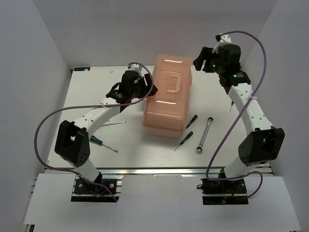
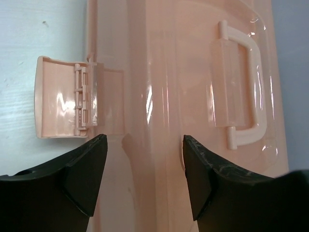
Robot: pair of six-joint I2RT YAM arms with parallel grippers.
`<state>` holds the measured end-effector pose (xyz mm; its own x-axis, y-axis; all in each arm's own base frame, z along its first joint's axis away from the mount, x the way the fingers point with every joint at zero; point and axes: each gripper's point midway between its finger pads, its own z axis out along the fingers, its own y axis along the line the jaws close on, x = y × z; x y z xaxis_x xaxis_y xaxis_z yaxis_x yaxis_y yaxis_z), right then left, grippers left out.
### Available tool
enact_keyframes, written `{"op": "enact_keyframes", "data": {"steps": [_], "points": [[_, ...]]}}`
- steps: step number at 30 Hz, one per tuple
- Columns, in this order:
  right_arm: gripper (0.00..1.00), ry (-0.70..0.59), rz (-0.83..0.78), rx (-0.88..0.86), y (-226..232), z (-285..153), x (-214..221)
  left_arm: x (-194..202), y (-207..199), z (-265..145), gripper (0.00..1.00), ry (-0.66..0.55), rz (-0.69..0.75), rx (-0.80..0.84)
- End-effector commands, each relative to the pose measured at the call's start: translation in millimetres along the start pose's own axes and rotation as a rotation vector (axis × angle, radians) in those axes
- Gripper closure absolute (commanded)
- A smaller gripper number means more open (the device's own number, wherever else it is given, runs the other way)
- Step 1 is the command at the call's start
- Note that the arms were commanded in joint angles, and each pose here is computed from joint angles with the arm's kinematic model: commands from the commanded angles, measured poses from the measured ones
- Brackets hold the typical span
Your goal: Sort the tools into containers
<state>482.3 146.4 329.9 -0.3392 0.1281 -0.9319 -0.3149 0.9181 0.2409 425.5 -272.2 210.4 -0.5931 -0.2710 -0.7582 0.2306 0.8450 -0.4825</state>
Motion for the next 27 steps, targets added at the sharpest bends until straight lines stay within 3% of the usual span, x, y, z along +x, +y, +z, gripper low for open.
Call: {"op": "enact_keyframes", "data": {"steps": [1,5,11,20,24,27], "points": [[0.29,0.041,0.086,0.022,-18,-13,17,44,37,-35,0.27,0.181,0.045,-0.136],[0.35,0.140,0.169,-0.048,-23,-15,56,24,-8,-45,0.31,0.124,0.041,0.079],[0.41,0.301,0.236,-0.207,-3,-5,112,18,-4,-40,0.35,0.119,0.032,0.030],[0.37,0.332,0.210,-0.252,7,9,116,-45,-13,-61,0.23,-0.055,0.037,-0.034],[0.37,0.317,0.188,-0.245,5,11,109,-74,-43,-70,0.25,-0.123,0.021,0.065],[0.37,0.351,0.182,-0.262,10,13,118,-78,-72,-67,0.35,-0.105,0.005,0.208]]}}
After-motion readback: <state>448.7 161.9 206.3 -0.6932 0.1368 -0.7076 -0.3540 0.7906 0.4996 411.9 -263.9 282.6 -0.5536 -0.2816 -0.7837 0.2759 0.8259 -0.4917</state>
